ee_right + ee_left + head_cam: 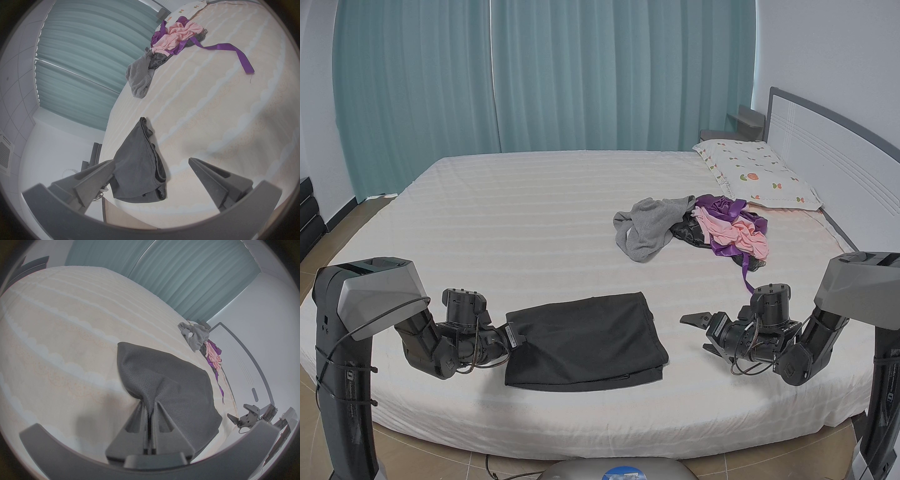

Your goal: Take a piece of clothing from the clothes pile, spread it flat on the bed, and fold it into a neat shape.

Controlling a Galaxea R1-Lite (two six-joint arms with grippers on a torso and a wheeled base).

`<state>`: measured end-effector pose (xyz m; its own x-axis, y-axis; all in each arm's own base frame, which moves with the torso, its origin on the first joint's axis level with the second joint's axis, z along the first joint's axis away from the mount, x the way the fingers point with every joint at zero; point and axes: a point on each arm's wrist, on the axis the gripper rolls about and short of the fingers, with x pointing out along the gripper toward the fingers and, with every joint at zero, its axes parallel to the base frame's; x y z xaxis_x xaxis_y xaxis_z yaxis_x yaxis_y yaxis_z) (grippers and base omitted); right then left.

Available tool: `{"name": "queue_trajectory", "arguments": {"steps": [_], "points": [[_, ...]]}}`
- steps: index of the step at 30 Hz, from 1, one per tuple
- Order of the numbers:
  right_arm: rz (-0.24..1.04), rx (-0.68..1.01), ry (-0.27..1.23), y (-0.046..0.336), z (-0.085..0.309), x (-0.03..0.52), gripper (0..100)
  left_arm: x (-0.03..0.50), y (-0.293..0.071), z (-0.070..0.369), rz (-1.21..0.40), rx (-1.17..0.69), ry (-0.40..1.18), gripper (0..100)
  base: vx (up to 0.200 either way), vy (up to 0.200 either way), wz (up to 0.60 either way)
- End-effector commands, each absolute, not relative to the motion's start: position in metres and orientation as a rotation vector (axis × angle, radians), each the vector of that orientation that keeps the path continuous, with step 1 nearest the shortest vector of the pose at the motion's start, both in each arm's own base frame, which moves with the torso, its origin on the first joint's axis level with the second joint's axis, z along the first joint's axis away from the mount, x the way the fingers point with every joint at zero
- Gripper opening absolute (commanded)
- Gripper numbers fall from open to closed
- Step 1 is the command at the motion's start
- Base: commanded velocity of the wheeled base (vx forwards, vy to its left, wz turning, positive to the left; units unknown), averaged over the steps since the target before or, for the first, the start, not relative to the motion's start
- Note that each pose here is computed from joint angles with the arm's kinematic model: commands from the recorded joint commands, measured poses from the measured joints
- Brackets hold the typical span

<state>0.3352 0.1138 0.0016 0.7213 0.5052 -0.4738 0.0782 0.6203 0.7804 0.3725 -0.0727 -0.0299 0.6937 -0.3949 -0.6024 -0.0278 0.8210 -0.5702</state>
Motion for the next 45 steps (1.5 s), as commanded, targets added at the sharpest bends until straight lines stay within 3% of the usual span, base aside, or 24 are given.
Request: {"name": "queue_trajectory", "arguments": {"steps": [1, 20, 45], "points": [[0.272, 0.883, 0.748, 0.114, 0.0, 0.335, 100, 0.37, -0.072, -0.031, -0.218, -0.587, 0.78, 0, 0.0, 0.0, 0.0], [0.266, 0.881, 0.761, 0.114, -0.004, 0.334, 100, 0.365, -0.068, -0.028, -0.215, -0.603, 0.756, 0, 0.0, 0.0, 0.0], [0.264, 0.878, 0.777, 0.116, -0.007, 0.332, 100, 0.363, -0.055, -0.018, -0.178, -0.66, 0.729, 0, 0.0, 0.2, 0.0]]}}
